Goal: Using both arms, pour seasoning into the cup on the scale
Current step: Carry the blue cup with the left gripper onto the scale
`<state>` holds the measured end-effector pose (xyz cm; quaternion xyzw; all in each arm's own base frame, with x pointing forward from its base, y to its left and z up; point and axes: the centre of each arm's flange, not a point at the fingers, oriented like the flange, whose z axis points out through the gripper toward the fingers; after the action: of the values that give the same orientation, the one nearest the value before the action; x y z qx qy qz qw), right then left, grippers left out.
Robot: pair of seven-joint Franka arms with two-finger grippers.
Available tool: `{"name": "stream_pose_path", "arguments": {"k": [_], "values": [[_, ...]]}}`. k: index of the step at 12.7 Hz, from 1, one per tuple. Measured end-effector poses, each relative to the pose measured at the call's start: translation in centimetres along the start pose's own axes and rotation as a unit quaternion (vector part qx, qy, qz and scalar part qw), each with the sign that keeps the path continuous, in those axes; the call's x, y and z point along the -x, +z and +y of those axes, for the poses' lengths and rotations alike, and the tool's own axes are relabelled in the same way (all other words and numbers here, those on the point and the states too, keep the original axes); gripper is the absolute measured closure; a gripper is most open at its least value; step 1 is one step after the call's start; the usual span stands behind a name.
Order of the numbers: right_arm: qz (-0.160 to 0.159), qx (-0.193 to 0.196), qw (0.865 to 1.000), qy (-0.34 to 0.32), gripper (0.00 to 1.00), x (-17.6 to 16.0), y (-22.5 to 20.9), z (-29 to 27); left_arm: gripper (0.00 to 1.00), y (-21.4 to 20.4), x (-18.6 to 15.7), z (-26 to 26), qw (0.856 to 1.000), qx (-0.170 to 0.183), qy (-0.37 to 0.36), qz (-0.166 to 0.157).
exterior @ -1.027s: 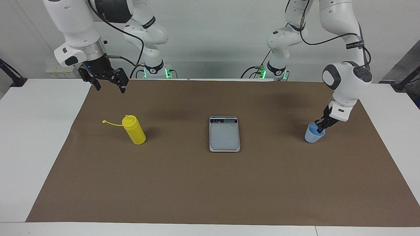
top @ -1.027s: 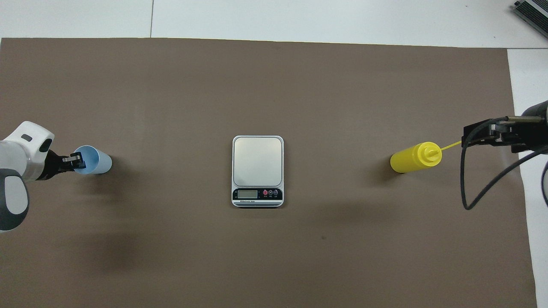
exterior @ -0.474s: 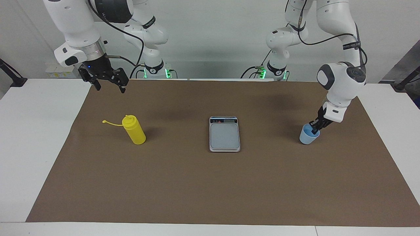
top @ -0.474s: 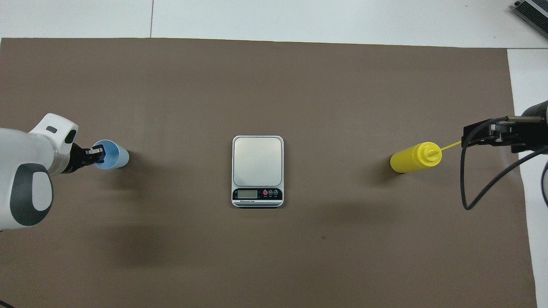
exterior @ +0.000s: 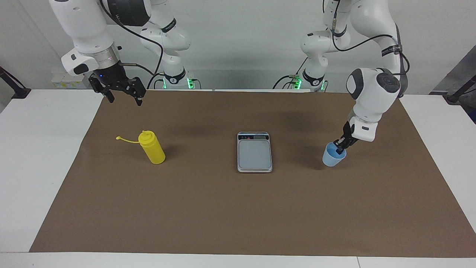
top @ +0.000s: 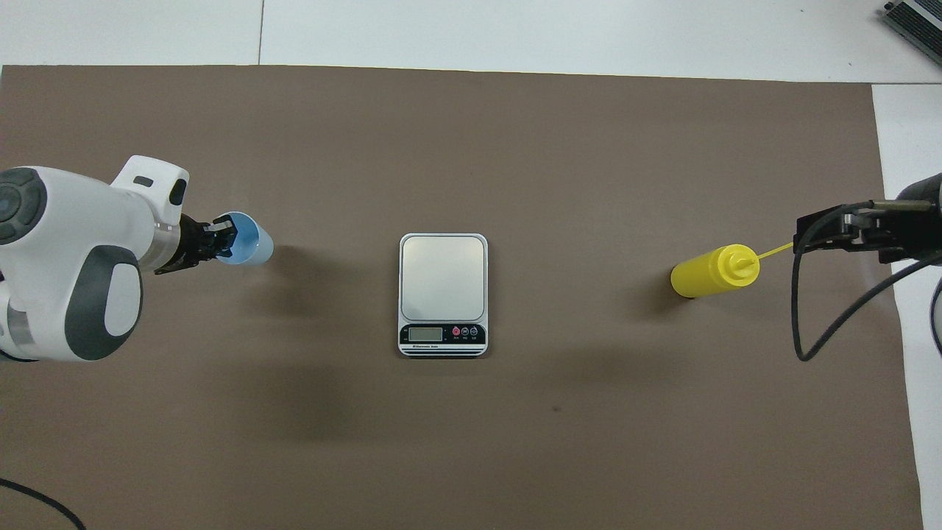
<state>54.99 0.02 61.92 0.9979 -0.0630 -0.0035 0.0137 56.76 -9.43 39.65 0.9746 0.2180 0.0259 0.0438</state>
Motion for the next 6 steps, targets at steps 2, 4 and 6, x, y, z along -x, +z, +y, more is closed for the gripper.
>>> {"name": "stream_pose_path", "arguments": {"k": [2, 4, 6], "values": [[0.000, 0.000, 1.000, 0.000, 0.00, 0.0, 0.0, 0.0, 0.97, -0.4, 1.5, 3.2, 1.000, 0.000, -0.018, -0.006], [0.000, 0.000, 1.000, 0.000, 0.00, 0.0, 0.0, 0.0, 0.97, -1.3, 2.9, 6.0, 0.999, 0.001, -0.030, -0.011], [0.000, 0.000, 1.000, 0.000, 0.00, 0.0, 0.0, 0.0, 0.97, -1.9, 4.3, 8.3, 0.999, 0.002, -0.034, -0.014]]}}
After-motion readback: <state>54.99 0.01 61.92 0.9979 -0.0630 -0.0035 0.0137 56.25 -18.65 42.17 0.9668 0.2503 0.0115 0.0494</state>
